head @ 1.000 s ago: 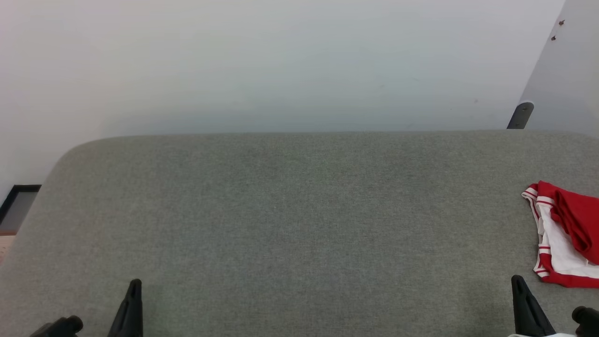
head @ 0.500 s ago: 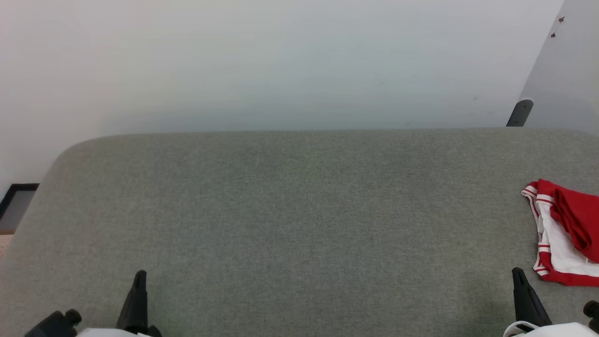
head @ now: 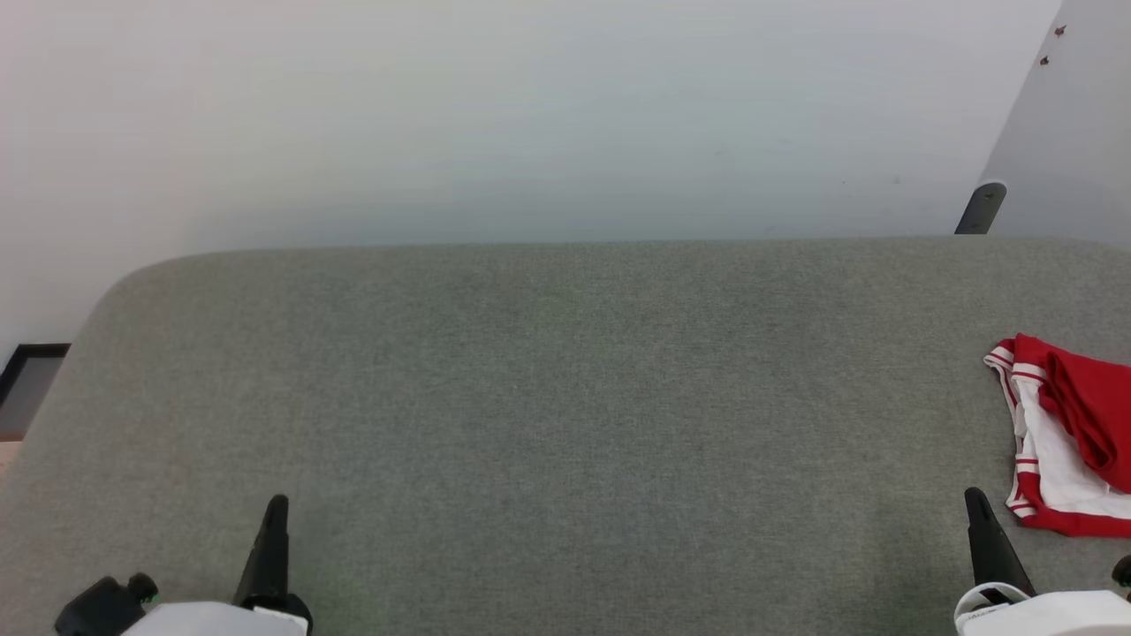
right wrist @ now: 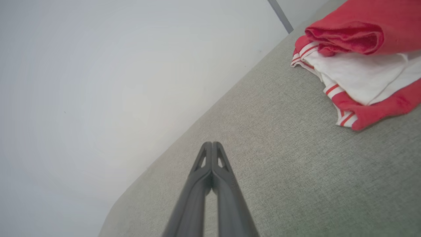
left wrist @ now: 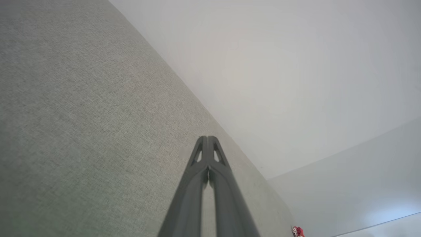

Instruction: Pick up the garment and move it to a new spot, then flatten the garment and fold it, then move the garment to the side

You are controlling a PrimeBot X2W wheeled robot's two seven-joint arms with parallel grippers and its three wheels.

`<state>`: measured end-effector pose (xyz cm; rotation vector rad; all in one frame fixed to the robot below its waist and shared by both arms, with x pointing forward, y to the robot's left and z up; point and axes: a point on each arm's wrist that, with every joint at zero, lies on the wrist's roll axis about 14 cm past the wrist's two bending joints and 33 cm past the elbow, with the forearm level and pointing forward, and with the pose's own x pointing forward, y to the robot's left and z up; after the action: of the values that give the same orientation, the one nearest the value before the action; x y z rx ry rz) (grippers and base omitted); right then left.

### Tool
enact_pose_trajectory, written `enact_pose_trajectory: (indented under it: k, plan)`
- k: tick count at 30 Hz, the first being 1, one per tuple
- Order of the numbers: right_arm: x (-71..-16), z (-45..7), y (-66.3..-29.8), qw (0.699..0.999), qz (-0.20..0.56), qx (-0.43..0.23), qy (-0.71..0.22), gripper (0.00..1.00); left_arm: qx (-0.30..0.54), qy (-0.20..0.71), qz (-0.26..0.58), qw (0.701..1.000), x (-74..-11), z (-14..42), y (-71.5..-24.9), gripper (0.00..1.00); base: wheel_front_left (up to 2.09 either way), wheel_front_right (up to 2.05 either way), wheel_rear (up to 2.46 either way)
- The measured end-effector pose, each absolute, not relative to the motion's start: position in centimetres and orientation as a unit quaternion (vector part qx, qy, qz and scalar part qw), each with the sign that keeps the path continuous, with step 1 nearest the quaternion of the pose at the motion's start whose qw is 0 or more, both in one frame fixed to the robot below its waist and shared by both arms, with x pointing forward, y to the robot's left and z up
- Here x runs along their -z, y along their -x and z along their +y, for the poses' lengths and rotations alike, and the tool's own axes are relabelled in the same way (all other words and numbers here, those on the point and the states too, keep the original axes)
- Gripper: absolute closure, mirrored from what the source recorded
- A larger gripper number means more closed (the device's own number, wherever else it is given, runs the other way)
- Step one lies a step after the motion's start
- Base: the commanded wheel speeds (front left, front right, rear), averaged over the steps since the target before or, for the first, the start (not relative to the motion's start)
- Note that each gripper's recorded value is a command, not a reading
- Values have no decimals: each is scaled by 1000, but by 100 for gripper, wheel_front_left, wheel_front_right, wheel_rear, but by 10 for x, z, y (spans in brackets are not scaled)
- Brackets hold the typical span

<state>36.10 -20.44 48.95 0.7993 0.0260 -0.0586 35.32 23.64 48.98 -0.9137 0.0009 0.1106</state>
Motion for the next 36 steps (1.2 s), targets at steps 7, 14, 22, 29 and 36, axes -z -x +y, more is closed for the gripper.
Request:
enact_pose_trajectory:
  k: [7,14,22,29,36]
  plan:
    - [-489,-204,-363,901,15,30,-432,100,-51,477,3,878,-490,233,-357,100,0,0,0]
    - [-490,-204,-366,882,15,30,-470,100,-48,508,3,860,-491,230,-361,100,0,0,0]
    - [-493,-204,-370,859,12,28,-511,100,-42,543,3,839,-493,225,-365,100,0,0,0]
    - [-493,-204,-372,839,13,27,-543,100,-39,570,3,821,-494,222,-368,100,0,0,0]
    - [-495,-203,-375,819,12,23,-573,100,-33,596,2,803,-496,218,-372,100,0,0,0]
